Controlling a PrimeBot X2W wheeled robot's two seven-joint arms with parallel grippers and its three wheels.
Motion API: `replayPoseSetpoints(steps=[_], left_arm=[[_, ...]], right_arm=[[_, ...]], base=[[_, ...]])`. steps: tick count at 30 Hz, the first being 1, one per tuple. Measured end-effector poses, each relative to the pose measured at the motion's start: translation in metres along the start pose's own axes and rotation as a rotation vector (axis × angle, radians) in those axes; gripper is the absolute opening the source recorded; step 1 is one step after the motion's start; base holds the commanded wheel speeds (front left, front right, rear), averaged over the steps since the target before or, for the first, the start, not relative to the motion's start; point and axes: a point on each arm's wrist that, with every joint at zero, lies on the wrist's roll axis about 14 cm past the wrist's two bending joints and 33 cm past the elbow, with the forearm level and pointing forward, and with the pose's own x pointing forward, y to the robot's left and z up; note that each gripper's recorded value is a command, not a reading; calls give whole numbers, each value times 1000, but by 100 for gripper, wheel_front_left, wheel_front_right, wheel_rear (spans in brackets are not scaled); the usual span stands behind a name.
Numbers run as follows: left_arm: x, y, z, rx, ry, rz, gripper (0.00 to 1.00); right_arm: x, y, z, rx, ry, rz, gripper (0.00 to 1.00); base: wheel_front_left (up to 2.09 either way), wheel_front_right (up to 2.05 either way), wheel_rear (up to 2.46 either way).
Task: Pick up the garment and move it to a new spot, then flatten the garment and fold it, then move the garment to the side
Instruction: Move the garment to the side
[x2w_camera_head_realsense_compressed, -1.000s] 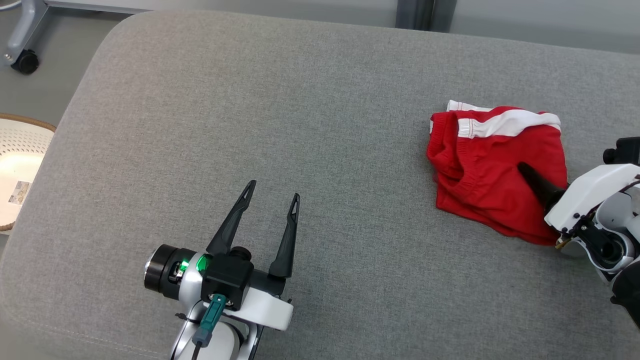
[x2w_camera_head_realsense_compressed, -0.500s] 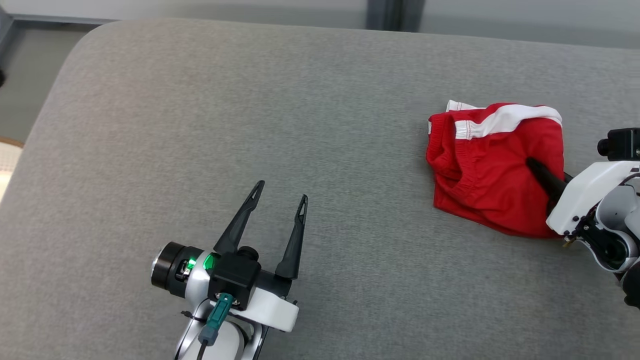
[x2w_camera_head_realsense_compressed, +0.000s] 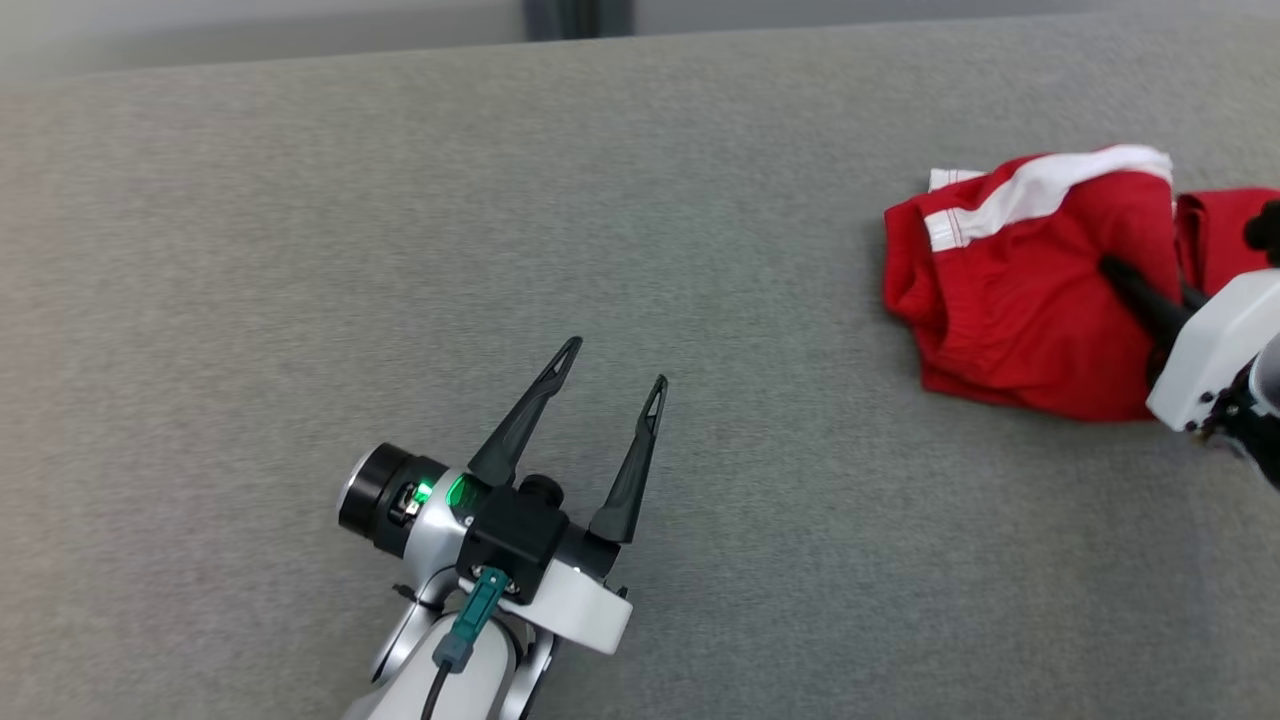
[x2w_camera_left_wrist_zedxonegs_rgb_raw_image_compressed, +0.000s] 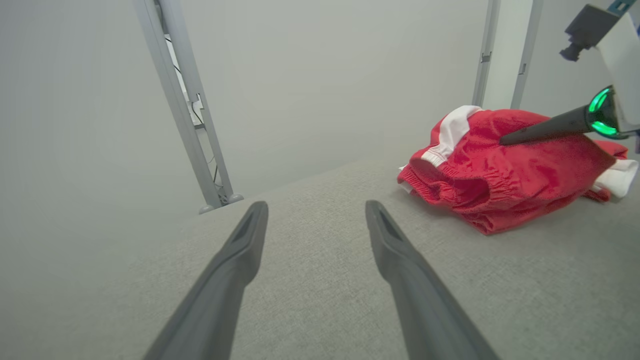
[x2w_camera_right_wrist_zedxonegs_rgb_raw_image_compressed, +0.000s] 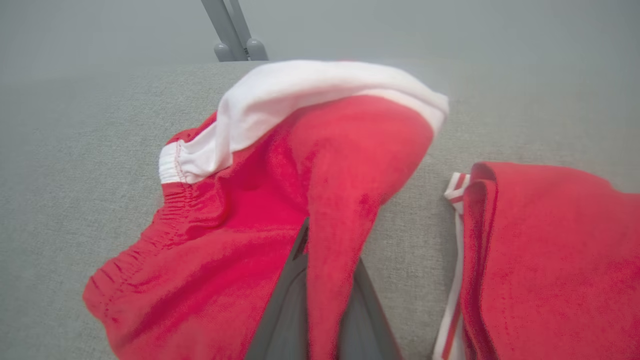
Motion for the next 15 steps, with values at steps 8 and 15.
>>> replayPoseSetpoints(steps=[8,15], left_arm=[[33,-31,-24,-63,21,-116,100],[46,-50,-46,-93,54,-183,100]], right_arm=[[-25,-59,14,-34,-34,-115,0],[-46,-101,15,-57,-19,-209,0]], base=[[0,0,0],[0,0,0]])
